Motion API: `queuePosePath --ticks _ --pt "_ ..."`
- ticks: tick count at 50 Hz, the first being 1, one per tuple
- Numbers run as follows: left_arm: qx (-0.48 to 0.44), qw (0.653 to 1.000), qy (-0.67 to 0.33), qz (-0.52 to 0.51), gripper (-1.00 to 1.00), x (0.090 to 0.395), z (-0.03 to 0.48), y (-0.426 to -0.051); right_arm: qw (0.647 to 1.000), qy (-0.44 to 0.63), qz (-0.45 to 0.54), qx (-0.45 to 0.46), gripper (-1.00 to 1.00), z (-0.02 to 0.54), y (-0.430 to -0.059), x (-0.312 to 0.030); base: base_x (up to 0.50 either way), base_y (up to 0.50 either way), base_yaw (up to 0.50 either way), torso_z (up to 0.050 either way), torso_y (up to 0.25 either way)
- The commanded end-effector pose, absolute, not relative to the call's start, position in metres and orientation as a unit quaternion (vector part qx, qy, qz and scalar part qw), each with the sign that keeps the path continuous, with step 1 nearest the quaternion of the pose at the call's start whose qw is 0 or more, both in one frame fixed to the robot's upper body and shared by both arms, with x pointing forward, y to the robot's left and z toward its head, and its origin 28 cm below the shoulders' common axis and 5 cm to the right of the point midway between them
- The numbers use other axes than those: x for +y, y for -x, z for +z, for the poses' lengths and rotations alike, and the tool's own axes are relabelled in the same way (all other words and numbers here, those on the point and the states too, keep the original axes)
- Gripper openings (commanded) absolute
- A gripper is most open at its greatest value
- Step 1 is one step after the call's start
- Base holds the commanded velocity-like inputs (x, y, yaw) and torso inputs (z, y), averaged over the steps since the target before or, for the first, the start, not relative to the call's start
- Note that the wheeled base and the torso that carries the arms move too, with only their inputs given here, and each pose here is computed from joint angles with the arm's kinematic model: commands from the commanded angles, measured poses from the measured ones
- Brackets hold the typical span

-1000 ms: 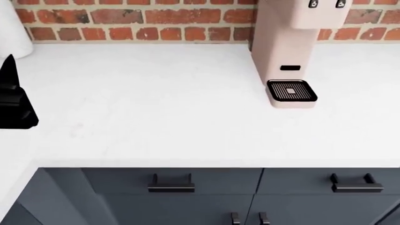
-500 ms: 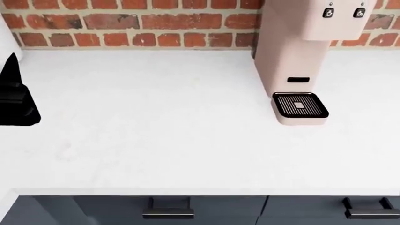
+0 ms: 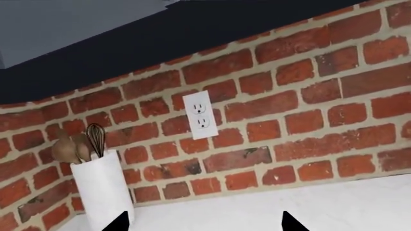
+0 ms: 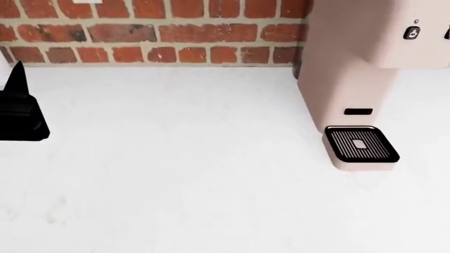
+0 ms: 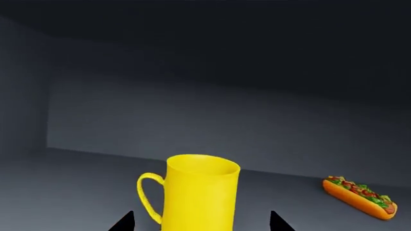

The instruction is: Pick the mug from the cabinet, place it under the coffee machine dispenser, and press the start button.

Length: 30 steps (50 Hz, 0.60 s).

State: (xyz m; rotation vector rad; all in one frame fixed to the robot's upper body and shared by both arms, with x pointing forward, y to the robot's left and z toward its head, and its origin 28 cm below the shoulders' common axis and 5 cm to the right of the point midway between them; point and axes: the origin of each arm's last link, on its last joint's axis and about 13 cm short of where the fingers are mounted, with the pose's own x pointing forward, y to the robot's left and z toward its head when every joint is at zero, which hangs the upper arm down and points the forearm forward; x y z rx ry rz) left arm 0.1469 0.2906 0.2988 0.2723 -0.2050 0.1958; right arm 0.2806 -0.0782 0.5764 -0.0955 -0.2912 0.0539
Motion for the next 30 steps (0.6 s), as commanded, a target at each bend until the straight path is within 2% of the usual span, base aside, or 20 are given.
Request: queuePosePath --ticks 1,18,27,28,30 --pt "-0.101 0.981 -0.135 0.098 1.00 0.291 0.299 -0.149 0.988 0.048 0.025 -0.143 1.00 0.575 -0.285 -0.078 0.29 0.21 0.00 0.000 0.000" --pt "-0.099 0.981 -0.136 0.099 1.00 0.290 0.297 -0.153 0.994 0.040 -0.005 -0.106 1.00 0.564 -0.298 -0.085 0.22 0.09 0.00 0.000 0.001" --pt "-0.099 0.981 -0.136 0.099 1.00 0.291 0.296 -0.156 0.994 0.046 -0.014 -0.100 1.00 0.559 -0.305 -0.088 0.10 0.02 0.00 0.000 0.000" --pt "-0.099 0.981 -0.135 0.099 1.00 0.291 0.296 -0.156 0.994 0.047 -0.014 -0.100 -1.00 0.559 -0.305 -0.088 0.00 0.00 0.00 0.000 0.000" --pt "-0.099 0.981 -0.135 0.099 1.00 0.291 0.296 -0.156 0.994 0.048 -0.013 -0.102 -1.00 0.559 -0.306 -0.088 0.00 0.00 0.00 0.000 0.000"
